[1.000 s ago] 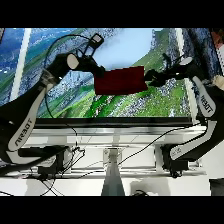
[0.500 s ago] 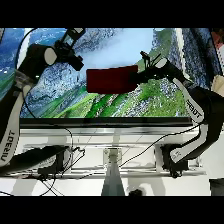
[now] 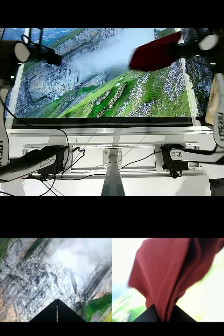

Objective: Fold the clothes and pants, and hang the long-sleeved shirts on hangers.

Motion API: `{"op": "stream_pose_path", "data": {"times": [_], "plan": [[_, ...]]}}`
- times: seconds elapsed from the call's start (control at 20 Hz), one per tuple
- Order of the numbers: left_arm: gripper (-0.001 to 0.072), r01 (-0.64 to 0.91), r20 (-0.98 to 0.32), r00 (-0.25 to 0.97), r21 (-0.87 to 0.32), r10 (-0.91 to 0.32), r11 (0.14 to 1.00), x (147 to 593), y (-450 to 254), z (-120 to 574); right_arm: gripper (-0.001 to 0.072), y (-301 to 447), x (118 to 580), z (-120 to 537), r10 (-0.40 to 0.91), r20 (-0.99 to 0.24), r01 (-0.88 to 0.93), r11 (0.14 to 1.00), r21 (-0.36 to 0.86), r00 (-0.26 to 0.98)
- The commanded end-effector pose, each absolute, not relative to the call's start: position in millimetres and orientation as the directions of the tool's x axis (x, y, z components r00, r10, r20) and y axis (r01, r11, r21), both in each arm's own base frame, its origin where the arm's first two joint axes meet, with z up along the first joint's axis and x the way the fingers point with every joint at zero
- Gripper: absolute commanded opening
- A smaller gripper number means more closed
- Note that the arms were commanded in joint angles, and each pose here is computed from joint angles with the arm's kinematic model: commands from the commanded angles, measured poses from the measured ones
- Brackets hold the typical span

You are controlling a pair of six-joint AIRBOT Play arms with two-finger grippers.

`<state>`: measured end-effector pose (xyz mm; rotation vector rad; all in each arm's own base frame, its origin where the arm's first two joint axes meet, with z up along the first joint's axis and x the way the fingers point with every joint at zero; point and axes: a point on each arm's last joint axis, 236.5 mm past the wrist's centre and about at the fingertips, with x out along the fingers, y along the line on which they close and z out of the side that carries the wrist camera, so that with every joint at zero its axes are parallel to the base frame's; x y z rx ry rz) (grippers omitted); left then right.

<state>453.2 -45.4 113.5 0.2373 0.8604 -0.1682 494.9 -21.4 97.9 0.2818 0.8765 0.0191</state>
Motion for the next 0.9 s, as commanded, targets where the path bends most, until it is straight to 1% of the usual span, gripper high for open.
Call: {"op": "stream_pose_path", "data": {"times": [0.0,0.1,0.2,0.35,0.4,0.45,0.5,0.55,0.6,0.65,0.7,0.8,0.85], "plan": [[0.0014,-0.054,-0.765,0.644,-0.073,-0.021,0.996,452.1,-24.6,116.7,0.0010,-142.4,438.5,158.3,-0.162,-0.725,0.427,0.882,0.198,0.670],[0.0014,-0.090,-0.762,0.647,-0.108,-0.025,0.990,452.7,-26.0,117.3,0.0010,-193.2,393.5,174.2,-0.265,-0.733,0.613,0.748,0.254,0.627],[0.0014,-0.087,-0.762,0.647,-0.116,-0.032,0.989,452.5,-28.3,117.3,0.0010,-232.5,344.5,174.4,-0.331,-0.772,0.770,0.563,0.301,0.543],[0.0014,-0.087,-0.762,0.647,-0.116,-0.032,0.989,452.5,-28.3,117.3,0.0010,-272.9,273.9,160.7,-0.382,-0.846,0.919,0.276,0.281,0.373],[0.0014,-0.087,-0.762,0.646,-0.116,-0.032,0.989,452.6,-28.3,117.1,0.0010,-281.9,255.9,157.2,-0.390,-0.861,0.942,0.205,0.265,0.327],[0.0014,-0.087,-0.762,0.646,-0.116,-0.032,0.989,452.4,-28.2,117.2,0.0010,-287.9,240.9,153.6,-0.389,-0.874,0.956,0.157,0.248,0.291],[0.0014,-0.087,-0.762,0.646,-0.116,-0.032,0.989,452.4,-28.2,117.2,0.0011,-291.7,231.2,151.0,-0.386,-0.882,0.962,0.128,0.240,0.271],[0.0014,-0.087,-0.762,0.646,-0.116,-0.032,0.989,452.4,-28.2,117.2,0.0057,-294.8,223.7,148.8,-0.383,-0.888,0.967,0.102,0.235,0.256],[0.0014,-0.088,-0.763,0.646,-0.116,-0.032,0.989,452.5,-28.2,117.0,0.0289,-299.1,218.4,148.5,-0.388,-0.888,0.968,0.069,0.241,0.248],[0.0014,-0.087,-0.762,0.646,-0.116,-0.032,0.989,452.4,-28.2,117.2,0.0624,-301.8,215.1,148.6,-0.391,-0.887,0.968,0.044,0.248,0.244],[0.0014,-0.087,-0.762,0.646,-0.116,-0.032,0.989,452.6,-28.3,117.1,0.0696,-303.8,215.3,149.5,-0.398,-0.883,0.967,0.048,0.249,0.247],[0.0014,-0.087,-0.762,0.646,-0.116,-0.032,0.989,452.4,-28.2,117.2,0.0690,-307.0,221.4,152.7,-0.412,-0.870,0.961,0.066,0.269,0.272],[0.0014,-0.087,-0.762,0.646,-0.116,-0.032,0.989,452.4,-28.2,117.2,0.0660,-307.0,228.7,154.9,-0.412,-0.860,0.953,0.097,0.287,0.301]]}}
